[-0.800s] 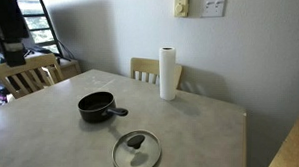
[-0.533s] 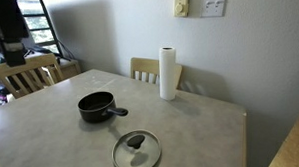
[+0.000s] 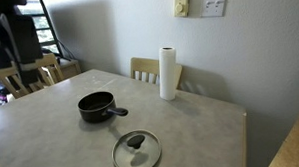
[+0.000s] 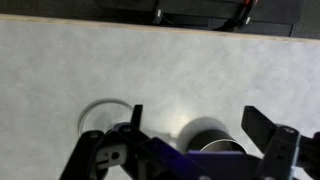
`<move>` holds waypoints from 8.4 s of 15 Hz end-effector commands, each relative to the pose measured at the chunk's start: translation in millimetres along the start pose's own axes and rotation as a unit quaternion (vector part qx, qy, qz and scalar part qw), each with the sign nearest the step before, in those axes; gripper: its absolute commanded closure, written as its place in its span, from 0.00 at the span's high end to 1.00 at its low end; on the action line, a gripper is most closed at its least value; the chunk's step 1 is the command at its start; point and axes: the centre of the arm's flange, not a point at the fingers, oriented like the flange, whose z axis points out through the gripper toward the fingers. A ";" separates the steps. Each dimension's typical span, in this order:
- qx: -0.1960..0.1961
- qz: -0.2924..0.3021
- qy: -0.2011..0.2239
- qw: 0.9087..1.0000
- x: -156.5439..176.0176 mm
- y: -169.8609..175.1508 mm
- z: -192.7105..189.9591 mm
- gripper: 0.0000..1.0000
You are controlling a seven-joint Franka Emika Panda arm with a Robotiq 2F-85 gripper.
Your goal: Put the lid on the pot
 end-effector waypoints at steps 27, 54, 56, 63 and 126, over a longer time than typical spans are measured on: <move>0.022 0.242 0.111 0.964 128.3 126.5 200.3 1.00; -0.083 0.191 0.103 0.973 179.2 148.2 271.0 1.00; -0.085 0.194 0.102 0.972 182.5 148.4 277.6 1.00; -0.097 0.218 0.094 0.967 191.2 140.9 264.9 0.46; -0.075 0.265 0.012 0.961 169.9 120.3 249.3 0.13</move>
